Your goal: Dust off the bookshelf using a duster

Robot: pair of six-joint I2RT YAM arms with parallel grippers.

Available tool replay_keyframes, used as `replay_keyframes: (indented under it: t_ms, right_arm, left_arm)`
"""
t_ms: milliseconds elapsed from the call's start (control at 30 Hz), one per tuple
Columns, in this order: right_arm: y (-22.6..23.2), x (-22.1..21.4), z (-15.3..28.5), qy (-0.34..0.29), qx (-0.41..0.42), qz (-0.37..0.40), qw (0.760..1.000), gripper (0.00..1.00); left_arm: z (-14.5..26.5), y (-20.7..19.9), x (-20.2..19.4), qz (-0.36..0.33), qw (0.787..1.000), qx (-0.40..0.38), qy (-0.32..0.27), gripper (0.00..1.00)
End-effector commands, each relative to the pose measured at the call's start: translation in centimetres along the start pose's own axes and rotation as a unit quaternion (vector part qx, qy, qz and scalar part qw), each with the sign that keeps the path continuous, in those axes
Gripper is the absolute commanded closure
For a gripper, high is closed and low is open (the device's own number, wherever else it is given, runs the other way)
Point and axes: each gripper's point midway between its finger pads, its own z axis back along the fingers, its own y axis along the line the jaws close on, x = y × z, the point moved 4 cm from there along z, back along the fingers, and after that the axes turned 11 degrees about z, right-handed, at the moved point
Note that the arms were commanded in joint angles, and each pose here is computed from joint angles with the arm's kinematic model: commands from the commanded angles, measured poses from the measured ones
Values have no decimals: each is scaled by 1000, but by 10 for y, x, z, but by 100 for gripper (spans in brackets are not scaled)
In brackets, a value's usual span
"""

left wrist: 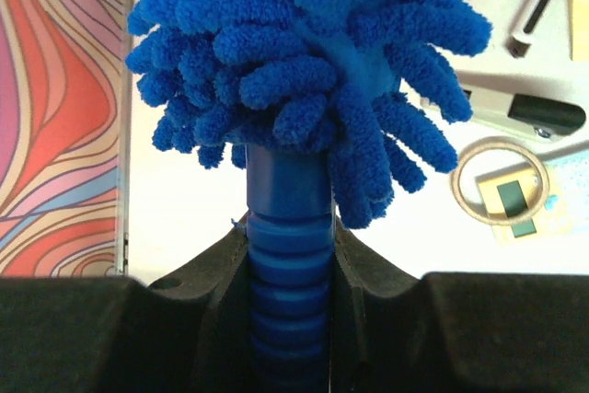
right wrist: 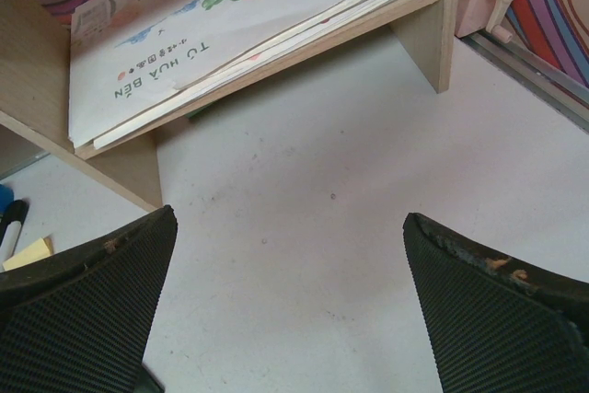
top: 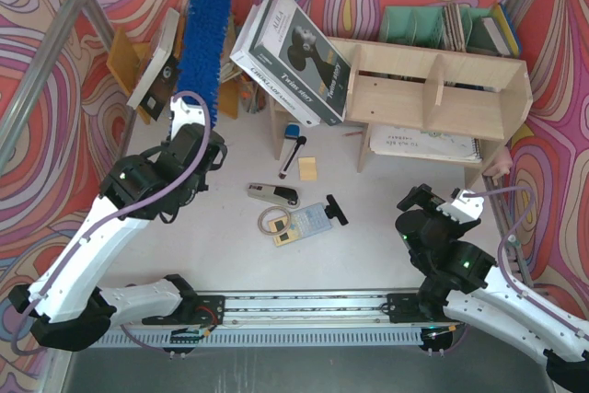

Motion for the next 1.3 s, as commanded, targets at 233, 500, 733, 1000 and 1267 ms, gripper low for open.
replay_keyframes:
  t_ms: [233, 500, 733, 1000, 1267]
  right_arm:
    - [-1, 6, -1, -11, -9, -8, 1000, 1]
    - [-1, 6, -1, -11, -9, -7, 1000, 1]
    - [0, 5, -1, -10, -10, -4, 1000, 1]
    - [-2, 6, -1, -11, -10, -7, 1000, 1]
    - [-1, 5, -1, -11, -10, -7, 1000, 1]
  left_arm:
    - [0, -15, -14, -24, 997, -63, 39, 100]
    - [6, -21, -17, -26, 993, -112, 41, 100]
    - [16, -20, -11, -17, 990, -137, 26, 100]
    - [22, -31, -10, -8, 984, -174, 38, 100]
    - [14, -47, -21, -5, 978, -200, 63, 100]
